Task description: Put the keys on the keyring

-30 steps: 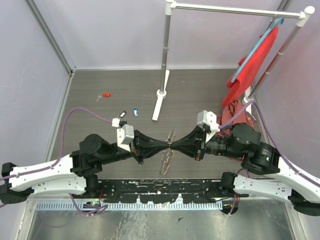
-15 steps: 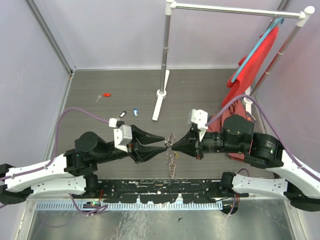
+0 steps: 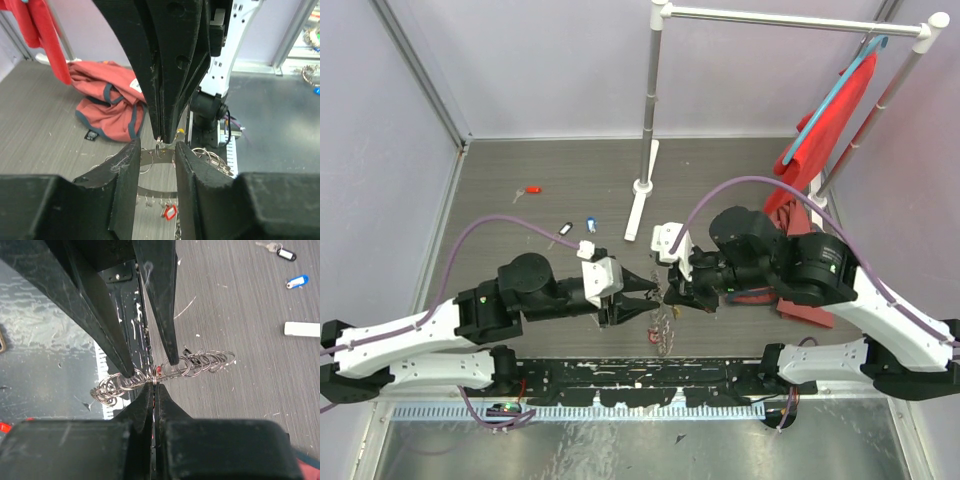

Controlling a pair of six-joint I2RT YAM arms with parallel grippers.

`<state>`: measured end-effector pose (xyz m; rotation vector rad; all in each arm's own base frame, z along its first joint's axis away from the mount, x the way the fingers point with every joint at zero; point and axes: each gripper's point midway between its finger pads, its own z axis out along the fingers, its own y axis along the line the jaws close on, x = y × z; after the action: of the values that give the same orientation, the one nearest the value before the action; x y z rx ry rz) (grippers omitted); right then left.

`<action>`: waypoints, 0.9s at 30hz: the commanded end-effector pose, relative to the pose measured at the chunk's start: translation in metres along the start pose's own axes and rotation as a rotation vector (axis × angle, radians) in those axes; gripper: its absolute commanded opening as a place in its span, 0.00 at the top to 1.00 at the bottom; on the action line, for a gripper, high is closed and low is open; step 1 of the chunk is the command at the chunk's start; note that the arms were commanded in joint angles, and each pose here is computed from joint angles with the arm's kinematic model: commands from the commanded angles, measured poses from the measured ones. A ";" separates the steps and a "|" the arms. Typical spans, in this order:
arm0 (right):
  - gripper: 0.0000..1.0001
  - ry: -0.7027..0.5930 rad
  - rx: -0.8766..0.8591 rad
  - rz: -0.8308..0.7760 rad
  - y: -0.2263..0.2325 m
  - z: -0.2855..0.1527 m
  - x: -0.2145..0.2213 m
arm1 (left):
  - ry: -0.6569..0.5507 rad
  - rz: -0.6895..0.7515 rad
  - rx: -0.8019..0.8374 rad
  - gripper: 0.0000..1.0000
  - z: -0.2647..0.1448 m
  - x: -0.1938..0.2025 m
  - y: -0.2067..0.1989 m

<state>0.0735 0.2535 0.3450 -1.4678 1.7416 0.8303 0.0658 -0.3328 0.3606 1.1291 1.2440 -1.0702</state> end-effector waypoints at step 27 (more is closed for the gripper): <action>0.99 -0.006 -0.033 -0.075 0.002 0.001 -0.010 | 0.129 0.063 0.031 0.71 0.014 0.007 0.001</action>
<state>0.0736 0.2502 0.3354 -1.5639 1.7558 0.7784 0.0717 -0.3441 0.3344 1.2827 1.3288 -0.9550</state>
